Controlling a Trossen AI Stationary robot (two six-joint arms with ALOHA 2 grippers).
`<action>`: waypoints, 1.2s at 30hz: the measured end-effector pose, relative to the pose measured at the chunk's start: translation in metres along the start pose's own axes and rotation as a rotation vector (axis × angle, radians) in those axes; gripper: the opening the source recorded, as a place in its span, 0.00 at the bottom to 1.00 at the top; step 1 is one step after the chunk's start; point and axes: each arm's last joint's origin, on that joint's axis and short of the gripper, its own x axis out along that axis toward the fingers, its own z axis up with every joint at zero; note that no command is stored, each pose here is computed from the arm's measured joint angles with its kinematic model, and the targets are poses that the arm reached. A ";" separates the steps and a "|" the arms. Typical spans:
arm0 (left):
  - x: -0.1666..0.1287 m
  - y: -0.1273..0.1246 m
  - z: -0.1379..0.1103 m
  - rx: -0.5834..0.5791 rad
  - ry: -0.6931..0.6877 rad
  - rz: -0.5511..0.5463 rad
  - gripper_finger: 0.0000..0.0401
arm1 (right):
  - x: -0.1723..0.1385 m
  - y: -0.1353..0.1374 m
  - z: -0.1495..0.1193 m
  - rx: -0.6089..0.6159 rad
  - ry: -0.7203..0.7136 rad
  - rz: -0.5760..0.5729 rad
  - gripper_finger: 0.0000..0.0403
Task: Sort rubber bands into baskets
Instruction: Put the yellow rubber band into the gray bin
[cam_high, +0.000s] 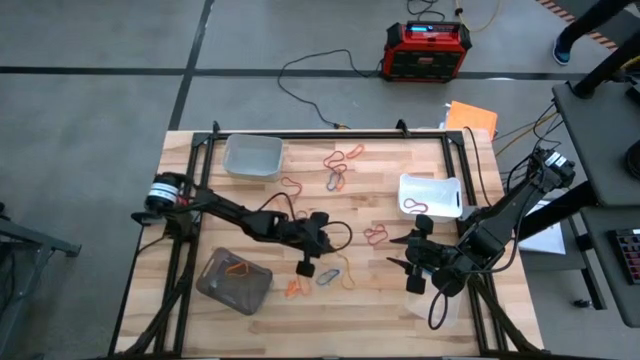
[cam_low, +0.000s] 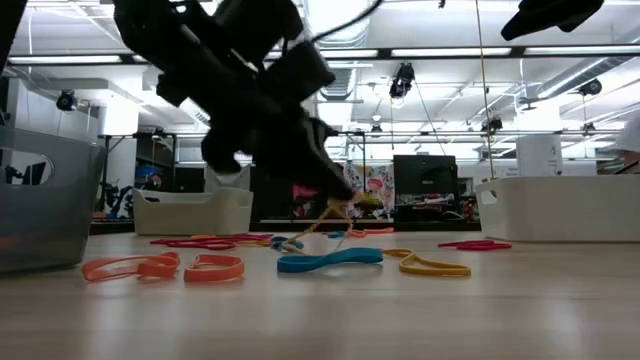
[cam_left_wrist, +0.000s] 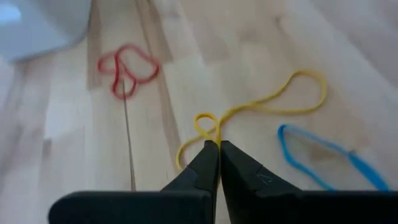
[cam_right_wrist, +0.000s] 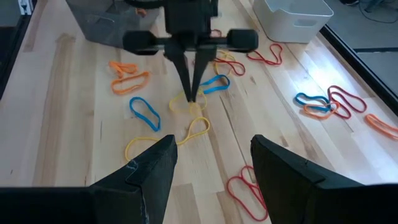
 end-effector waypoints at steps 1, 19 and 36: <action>-0.003 0.001 0.004 0.004 -0.017 0.001 0.00 | 0.000 0.000 0.000 0.000 0.000 0.000 0.50; -0.094 0.023 0.064 0.062 -0.246 0.310 0.00 | 0.000 0.000 0.000 0.000 0.000 0.000 0.50; -0.184 0.116 0.019 -0.154 0.044 0.561 0.00 | 0.010 -0.016 0.013 0.062 -0.153 -0.252 0.50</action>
